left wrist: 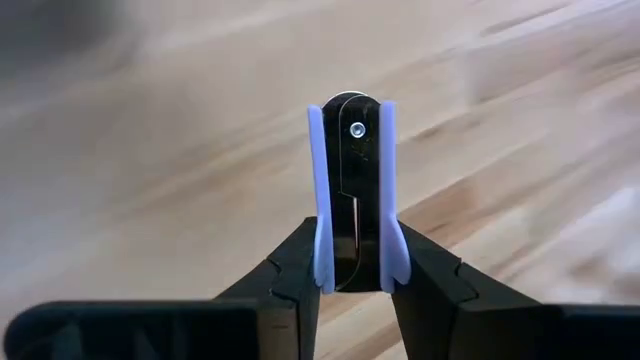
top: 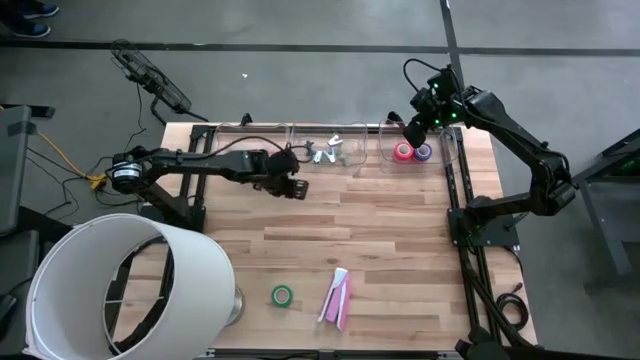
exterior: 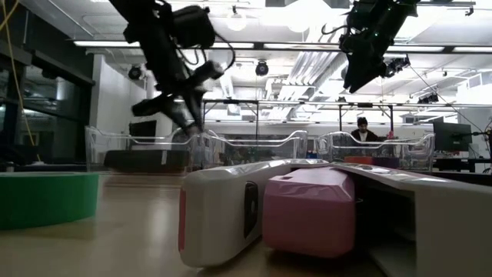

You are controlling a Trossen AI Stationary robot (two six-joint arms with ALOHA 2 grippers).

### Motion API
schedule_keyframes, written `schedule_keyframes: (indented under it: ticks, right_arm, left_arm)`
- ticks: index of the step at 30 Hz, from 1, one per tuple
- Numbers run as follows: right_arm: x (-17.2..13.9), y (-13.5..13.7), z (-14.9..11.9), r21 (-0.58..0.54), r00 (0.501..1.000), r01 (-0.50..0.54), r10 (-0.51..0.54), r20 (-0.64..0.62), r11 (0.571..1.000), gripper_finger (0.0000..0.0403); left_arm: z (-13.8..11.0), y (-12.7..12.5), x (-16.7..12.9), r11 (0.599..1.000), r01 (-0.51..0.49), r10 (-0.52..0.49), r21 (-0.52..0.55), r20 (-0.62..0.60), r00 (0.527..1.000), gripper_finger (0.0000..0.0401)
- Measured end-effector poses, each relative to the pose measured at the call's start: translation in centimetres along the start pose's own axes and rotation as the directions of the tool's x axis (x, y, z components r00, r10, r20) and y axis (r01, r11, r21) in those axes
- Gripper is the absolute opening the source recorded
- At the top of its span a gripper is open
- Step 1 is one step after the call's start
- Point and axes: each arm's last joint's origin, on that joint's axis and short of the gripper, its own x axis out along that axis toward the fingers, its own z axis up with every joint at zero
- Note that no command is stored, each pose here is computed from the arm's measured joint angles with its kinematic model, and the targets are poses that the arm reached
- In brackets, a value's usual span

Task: Pick and place Stapler, Stapler remover, tape
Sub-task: Put the violet stapler remover into the middle transparent bin

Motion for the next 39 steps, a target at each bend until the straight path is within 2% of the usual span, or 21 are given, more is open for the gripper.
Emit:
schedule_keyframes:
  ticks: [8, 15, 26, 29, 32, 34, 37, 39]
  right_arm:
    - [0.0, 0.0, 0.1, -0.002, 1.0, 0.003, -0.003, 0.015, 1.0, 0.0211]
    - [0.0, 0.0, 0.1, -0.003, 1.0, 0.003, -0.002, 0.015, 1.0, 0.0211]
    - [0.0, 0.0, 0.1, 0.006, 1.0, 0.002, -0.003, 0.015, 1.0, 0.0211]
    - [0.0, 0.0, 0.1, 0.006, 1.0, 0.002, -0.003, 0.015, 1.0, 0.0211]
    - [0.0, 0.0, 0.1, 0.009, 1.0, 0.003, -0.003, 0.015, 1.0, 0.0211]
    - [0.0, 0.0, 0.2, 0.009, 1.0, 0.002, -0.002, 0.015, 1.0, 0.0211]
    - [0.0, 0.0, 0.2, 0.015, 1.0, 0.003, -0.003, 0.016, 1.0, 0.0211]
    - [0.0, 0.0, 0.1, 0.017, 1.0, 0.003, -0.003, 0.015, 1.0, 0.0211]
  left_arm:
    - [1.4, -2.0, -0.5, 0.985, 0.17, -0.174, 0.039, 0.151, 0.973, 0.0092]
    - [2.4, -3.1, -0.8, 0.96, 0.278, -0.256, -0.041, 0.284, 0.924, 0.0092]
    - [2.8, -3.0, -0.1, 0.95, 0.264, -0.18, -0.166, 0.4, 0.899, 0.0092]
    - [3.2, -3.5, 0.0, 0.947, 0.292, -0.206, -0.136, 0.441, 0.874, 0.0092]
    - [3.4, -3.8, 0.4, 0.959, 0.261, -0.19, -0.109, 0.435, 0.88, 0.0092]
    - [4.0, -4.7, 0.5, 0.957, 0.278, -0.214, -0.082, 0.448, 0.868, 0.0092]
    - [4.8, -5.8, 0.9, 0.965, 0.26, -0.214, -0.04, 0.457, 0.863, 0.0092]
    - [5.1, -6.1, 1.4, 0.979, 0.205, -0.178, -0.015, 0.439, 0.881, 0.0092]
